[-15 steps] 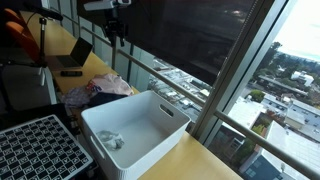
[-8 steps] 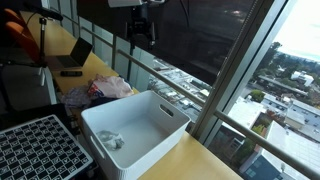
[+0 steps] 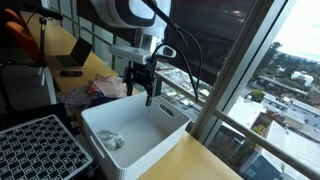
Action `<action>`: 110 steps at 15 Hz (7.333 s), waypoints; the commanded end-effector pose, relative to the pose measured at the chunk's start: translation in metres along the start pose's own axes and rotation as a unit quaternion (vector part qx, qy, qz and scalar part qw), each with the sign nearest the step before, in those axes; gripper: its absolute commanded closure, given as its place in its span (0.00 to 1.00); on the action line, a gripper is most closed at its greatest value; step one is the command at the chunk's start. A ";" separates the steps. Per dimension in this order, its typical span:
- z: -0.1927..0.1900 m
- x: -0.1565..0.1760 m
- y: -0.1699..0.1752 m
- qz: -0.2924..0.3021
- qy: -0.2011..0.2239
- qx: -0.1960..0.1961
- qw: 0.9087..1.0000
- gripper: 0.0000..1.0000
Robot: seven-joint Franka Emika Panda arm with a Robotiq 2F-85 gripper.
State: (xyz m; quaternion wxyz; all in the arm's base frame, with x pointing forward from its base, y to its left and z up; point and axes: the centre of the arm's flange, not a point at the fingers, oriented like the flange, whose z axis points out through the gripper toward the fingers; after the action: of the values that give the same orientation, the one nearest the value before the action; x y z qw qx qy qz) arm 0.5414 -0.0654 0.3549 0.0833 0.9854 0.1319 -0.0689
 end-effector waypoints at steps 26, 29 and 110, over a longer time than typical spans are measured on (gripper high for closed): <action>0.213 0.018 -0.022 -0.035 0.014 0.151 0.988 0.00; 0.221 0.021 -0.024 -0.038 0.004 0.150 0.988 0.28; 0.093 0.112 -0.313 -0.189 0.026 0.062 0.980 0.56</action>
State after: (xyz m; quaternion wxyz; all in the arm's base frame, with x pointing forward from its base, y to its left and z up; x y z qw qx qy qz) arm 0.5532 0.2406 0.1686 0.0038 0.9471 0.3129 -0.0721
